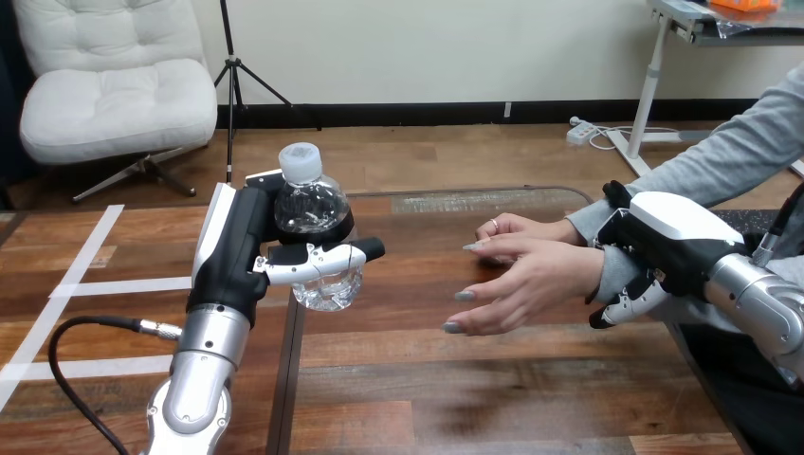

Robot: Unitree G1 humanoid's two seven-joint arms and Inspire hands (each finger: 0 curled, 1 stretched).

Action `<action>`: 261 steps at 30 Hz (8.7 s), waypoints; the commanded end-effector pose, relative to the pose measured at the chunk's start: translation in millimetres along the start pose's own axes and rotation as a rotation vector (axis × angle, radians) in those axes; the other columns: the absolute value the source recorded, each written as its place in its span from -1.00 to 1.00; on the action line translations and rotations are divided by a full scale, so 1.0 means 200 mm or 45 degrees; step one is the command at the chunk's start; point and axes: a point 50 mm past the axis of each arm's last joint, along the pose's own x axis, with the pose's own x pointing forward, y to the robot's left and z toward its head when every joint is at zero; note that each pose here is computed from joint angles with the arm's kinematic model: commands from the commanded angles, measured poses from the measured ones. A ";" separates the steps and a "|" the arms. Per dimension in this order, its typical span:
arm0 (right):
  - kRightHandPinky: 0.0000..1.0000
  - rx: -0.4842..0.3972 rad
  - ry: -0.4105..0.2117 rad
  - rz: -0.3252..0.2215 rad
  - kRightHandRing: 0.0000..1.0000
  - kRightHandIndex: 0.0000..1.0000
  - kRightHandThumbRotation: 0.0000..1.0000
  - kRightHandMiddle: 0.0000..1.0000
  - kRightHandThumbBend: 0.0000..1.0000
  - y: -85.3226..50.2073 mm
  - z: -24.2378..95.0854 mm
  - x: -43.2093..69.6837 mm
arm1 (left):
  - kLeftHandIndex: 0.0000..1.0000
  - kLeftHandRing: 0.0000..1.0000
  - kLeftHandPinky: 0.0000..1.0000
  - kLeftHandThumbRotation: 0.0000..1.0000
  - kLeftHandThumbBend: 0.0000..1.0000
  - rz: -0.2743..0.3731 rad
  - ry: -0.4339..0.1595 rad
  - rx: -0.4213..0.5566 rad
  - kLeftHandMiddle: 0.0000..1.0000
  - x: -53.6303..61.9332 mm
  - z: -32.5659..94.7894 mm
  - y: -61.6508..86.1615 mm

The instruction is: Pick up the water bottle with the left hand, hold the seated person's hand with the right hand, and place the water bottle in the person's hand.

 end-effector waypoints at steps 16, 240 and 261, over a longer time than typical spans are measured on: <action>-0.59 0.020 -0.091 -0.138 -0.52 -0.40 -1.00 -0.42 0.48 -0.12 0.07 0.03 | -0.22 -0.32 -0.42 -1.00 0.64 0.007 -0.145 0.007 -0.23 0.11 0.14 -0.01; -0.63 0.061 -0.244 -0.144 -0.57 -0.45 -1.00 -0.48 0.50 -0.12 0.20 0.08 | 0.59 0.46 0.37 -0.18 0.99 -0.430 -0.026 -0.311 0.49 0.22 0.13 -0.42; -0.63 0.050 -0.233 -0.135 -0.56 -0.45 -1.00 -0.47 0.47 -0.11 0.20 0.07 | 0.94 0.95 0.95 0.60 1.00 -0.493 -0.034 -0.217 0.94 0.22 0.11 -0.41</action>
